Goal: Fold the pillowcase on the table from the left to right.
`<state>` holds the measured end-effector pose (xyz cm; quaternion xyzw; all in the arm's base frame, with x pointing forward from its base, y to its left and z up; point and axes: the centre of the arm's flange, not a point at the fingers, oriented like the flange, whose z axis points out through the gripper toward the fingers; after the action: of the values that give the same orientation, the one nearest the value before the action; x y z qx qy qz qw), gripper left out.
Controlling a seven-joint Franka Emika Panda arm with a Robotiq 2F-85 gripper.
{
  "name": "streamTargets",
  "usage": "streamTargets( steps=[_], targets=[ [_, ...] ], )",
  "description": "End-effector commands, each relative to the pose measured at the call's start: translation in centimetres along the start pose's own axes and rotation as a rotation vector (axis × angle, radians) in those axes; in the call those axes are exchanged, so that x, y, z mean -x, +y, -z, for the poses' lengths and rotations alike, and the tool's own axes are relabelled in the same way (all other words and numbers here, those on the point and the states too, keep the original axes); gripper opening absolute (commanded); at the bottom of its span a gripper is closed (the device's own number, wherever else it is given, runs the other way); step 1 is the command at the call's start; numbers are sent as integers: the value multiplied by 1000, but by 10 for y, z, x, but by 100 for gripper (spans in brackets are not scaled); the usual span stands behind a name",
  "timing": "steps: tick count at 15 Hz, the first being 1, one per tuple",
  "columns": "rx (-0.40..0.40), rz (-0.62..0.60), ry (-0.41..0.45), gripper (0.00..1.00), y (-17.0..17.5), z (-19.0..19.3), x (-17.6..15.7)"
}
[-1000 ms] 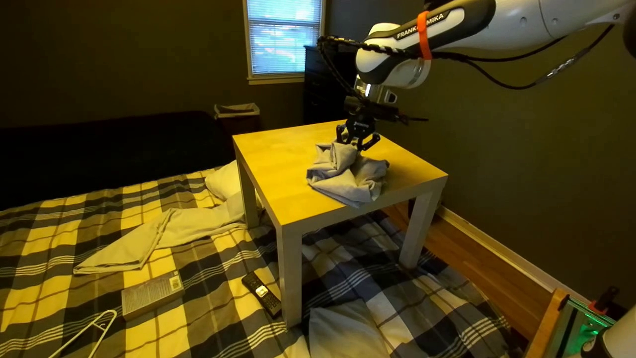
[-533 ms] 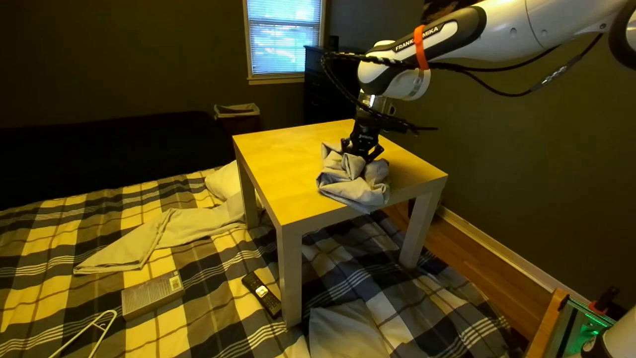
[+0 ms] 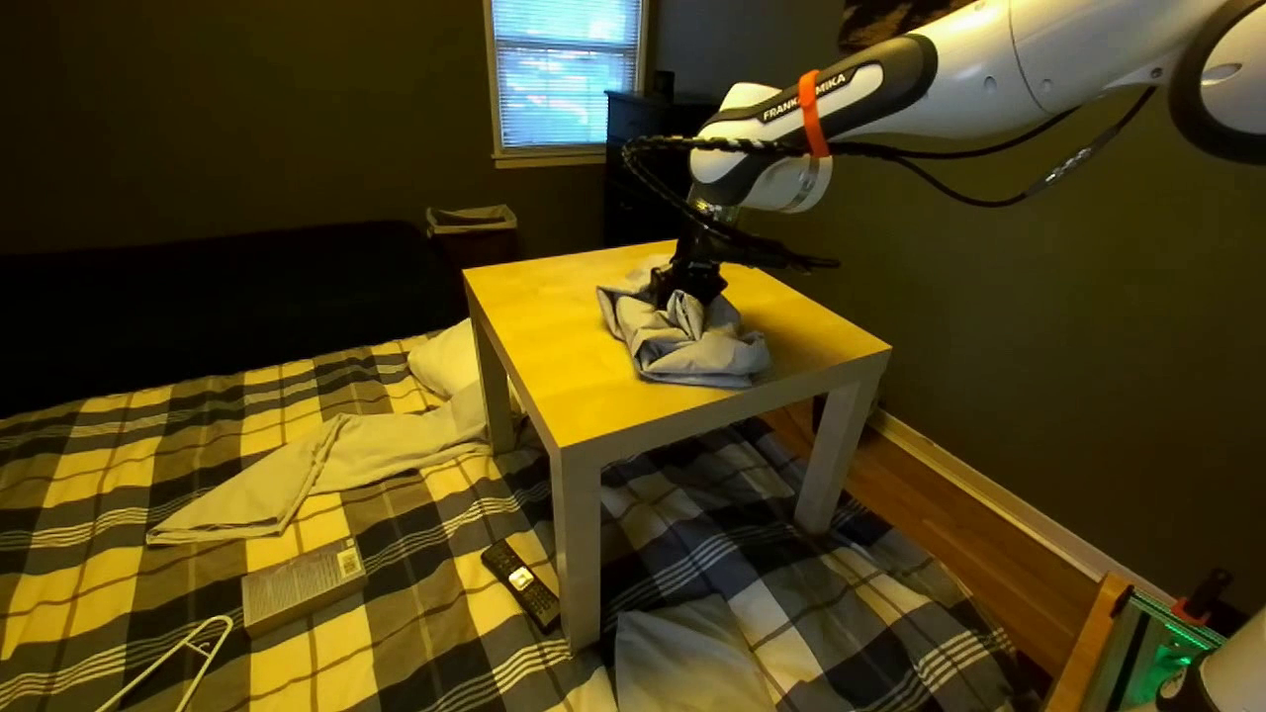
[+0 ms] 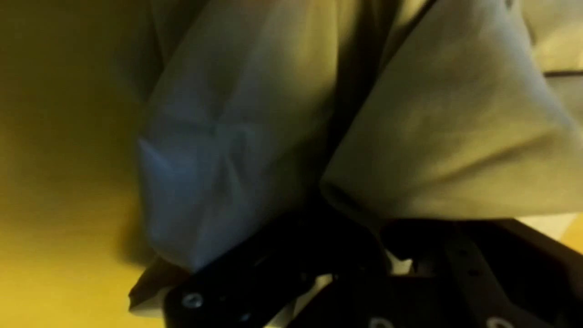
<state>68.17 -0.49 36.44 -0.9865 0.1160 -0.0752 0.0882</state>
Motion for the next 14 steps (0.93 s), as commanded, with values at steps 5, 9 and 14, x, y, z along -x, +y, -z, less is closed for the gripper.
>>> streamTargets(
  steps=[5,9,14],
  targets=[
    [64,359,138,2,-51,-15,-75],
    [50,370,94,2,-71,28,-80],
    [1,229,-91,2,-74,85,-63]
  ],
)
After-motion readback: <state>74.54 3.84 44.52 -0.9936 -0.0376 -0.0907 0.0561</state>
